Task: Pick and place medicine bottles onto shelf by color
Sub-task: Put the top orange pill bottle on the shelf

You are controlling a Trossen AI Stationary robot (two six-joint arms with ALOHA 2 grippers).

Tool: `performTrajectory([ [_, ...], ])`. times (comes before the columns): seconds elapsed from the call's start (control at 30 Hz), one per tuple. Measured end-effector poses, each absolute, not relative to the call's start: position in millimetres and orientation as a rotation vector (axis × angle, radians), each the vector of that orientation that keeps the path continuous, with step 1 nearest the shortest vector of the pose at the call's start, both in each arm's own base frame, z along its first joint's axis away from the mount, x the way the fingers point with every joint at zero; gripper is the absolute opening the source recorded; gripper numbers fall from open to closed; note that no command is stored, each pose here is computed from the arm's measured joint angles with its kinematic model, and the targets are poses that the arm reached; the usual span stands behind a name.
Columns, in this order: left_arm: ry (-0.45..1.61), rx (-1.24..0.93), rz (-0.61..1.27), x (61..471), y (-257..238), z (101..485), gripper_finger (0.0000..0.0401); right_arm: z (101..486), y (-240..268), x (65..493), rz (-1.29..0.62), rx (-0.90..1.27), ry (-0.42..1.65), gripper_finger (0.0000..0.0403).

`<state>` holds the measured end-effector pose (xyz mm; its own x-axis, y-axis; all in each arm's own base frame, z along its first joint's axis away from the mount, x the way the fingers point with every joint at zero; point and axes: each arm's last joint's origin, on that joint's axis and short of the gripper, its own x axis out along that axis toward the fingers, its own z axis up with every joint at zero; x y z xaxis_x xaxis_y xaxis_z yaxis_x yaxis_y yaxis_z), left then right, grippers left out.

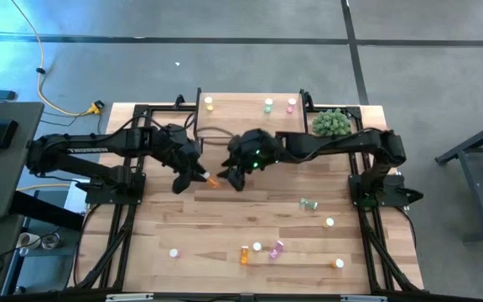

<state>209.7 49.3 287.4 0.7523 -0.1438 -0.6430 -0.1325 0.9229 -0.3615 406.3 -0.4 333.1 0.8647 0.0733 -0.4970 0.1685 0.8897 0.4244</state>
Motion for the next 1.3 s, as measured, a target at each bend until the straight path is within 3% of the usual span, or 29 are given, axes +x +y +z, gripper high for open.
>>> performTrajectory([
  [0.63, 0.76, -0.16, 0.481, 194.2, 118.8, 354.0, 0.011, 408.9, -85.5, 328.8, -0.327, 0.369, 0.323, 0.0208],
  [1.3, 0.892, -0.266, 0.604, 249.0, 207.1, 406.0, 0.011, 396.2, -131.5, 299.9, -0.488, 0.366, 0.487, 0.0208],
])
